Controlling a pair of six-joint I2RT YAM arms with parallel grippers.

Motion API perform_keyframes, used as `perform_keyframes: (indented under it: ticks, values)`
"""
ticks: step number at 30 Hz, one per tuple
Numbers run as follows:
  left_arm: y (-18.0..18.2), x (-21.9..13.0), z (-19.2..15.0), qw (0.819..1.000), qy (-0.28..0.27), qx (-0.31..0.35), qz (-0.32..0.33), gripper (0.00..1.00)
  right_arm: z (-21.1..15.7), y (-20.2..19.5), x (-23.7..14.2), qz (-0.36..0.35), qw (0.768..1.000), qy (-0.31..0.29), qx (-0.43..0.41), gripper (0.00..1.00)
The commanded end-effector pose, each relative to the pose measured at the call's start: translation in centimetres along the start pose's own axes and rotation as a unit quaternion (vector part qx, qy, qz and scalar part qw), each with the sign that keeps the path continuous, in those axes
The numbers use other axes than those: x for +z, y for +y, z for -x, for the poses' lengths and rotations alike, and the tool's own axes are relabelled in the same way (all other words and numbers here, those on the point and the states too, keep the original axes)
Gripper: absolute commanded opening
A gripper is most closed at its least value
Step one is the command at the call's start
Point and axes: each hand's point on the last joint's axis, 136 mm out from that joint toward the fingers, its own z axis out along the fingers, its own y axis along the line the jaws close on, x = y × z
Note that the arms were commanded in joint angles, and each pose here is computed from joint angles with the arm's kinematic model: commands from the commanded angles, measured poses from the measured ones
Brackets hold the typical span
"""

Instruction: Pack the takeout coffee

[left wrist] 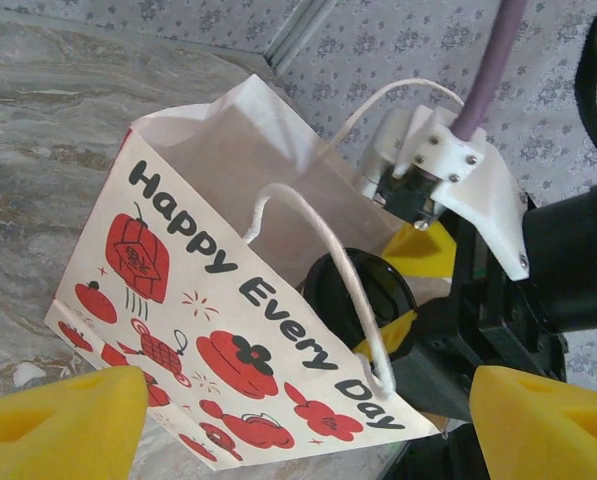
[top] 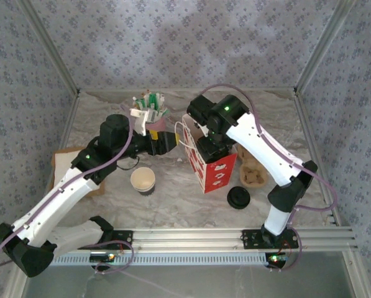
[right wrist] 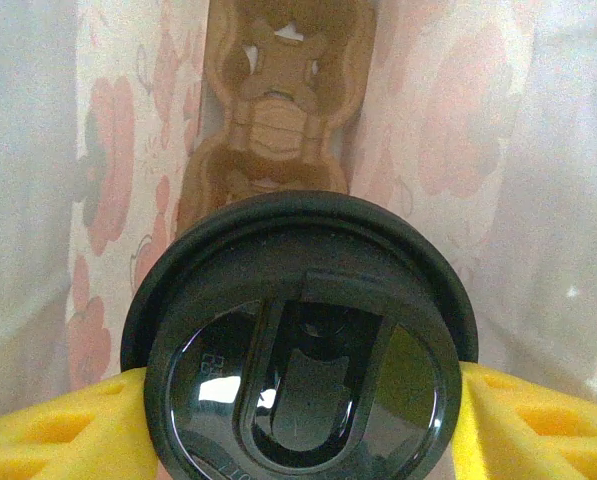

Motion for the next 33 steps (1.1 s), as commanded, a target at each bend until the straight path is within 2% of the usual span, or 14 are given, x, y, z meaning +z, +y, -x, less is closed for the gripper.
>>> perform_keyframes:
  ticks: [1,14,23,27,33]
  values:
    - [-1.1,-0.3,1.1,0.999,-0.028,0.012,-0.013,0.83,-2.2,-0.7,0.4,-0.007,0.999,0.049,0.005,0.69]
    - [-1.2,0.2,0.3,1.0,-0.023,0.015,-0.015,0.83,-1.7,-0.4,1.9,0.006,0.998,0.06,0.011,0.69]
    - [-1.8,0.3,-0.4,0.999,-0.011,0.034,-0.015,0.92,-1.3,-0.3,2.5,0.01,0.998,0.063,0.009,0.69]
    - [-1.8,0.4,-0.7,0.999,-0.006,0.042,-0.009,0.99,-1.1,-0.1,2.7,0.013,0.998,0.061,0.01,0.69]
    - [-0.9,0.4,-1.5,0.999,-0.005,0.042,0.007,0.99,-1.0,-0.2,2.8,0.008,0.998,0.061,0.009,0.69]
